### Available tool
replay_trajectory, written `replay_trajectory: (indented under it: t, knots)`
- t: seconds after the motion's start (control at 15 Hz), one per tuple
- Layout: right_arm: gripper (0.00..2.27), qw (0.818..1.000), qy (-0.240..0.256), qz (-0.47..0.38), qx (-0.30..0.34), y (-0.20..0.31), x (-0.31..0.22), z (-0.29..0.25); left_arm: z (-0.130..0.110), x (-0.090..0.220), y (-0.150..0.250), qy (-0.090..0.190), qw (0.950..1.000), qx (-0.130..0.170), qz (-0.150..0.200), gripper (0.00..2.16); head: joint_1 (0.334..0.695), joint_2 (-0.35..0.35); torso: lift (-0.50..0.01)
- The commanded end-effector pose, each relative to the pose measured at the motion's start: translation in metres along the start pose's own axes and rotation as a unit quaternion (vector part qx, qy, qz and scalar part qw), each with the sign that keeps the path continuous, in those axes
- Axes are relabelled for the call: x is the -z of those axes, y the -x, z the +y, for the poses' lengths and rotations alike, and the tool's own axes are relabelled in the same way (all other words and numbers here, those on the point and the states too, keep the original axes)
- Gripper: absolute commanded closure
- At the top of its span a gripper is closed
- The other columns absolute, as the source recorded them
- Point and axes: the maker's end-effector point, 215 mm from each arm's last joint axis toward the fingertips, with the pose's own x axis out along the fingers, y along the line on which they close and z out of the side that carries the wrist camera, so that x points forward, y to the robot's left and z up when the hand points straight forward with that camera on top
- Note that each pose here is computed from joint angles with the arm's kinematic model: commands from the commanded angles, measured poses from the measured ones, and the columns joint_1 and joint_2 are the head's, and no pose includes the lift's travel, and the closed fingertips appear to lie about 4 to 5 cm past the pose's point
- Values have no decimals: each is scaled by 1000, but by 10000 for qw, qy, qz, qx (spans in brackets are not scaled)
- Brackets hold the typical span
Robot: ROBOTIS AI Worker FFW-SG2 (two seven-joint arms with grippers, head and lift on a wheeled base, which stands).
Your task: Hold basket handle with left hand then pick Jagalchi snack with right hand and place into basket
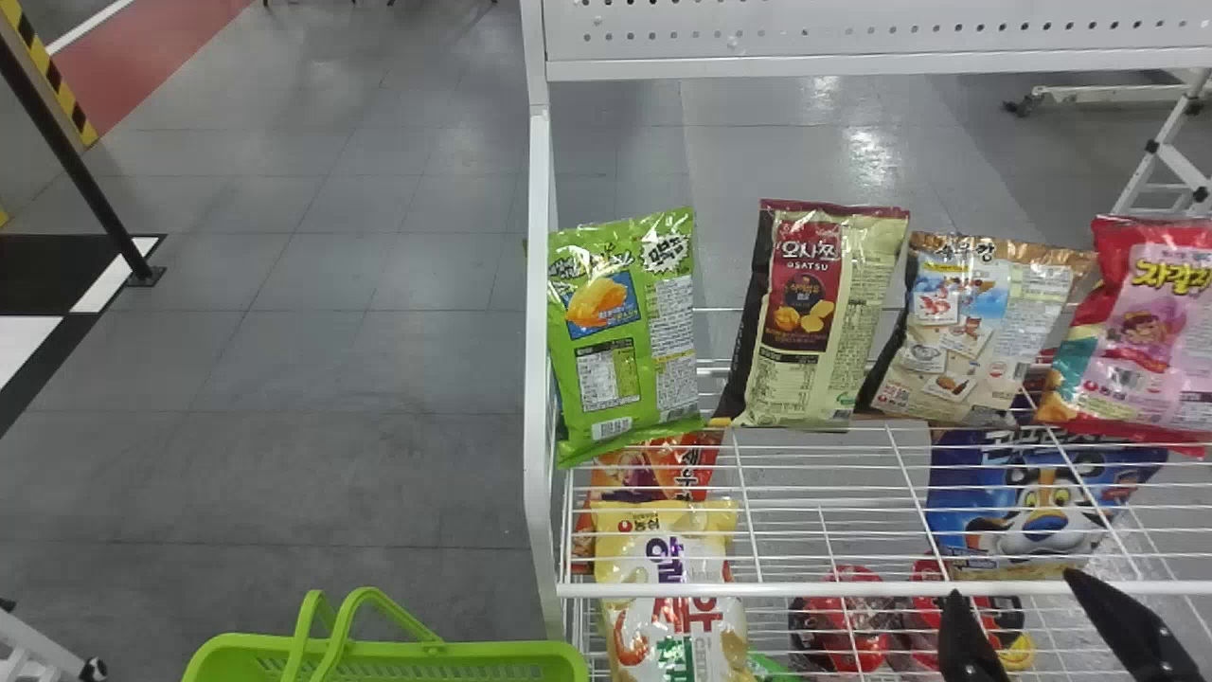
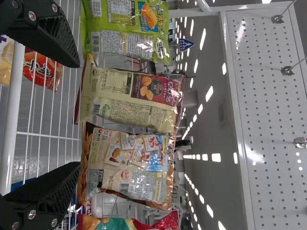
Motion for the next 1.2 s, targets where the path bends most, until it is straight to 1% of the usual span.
replay_trajectory:
  t: [0.0,0.53,0.73,1.0,1.13]
  knots:
    - [76,10000,-7,-3,7,0,0,0,-2,0,0,-5,10000,47,0,2145,695,42,-9]
    - [76,10000,11,30,43,0,0,-5,-1,1,-1,7,10000,47,20,2145,695,37,-9]
    - [76,9997,-9,176,144,-12,-6,-22,-1,2,-1,3,10000,49,26,2145,695,25,-9]
    - [80,9984,-41,383,421,-37,-15,-63,-1,3,0,14,10000,27,77,2145,695,-21,-9]
    - [80,9971,-67,461,599,-45,-23,-87,-1,5,0,19,9999,15,99,2145,695,-64,-9]
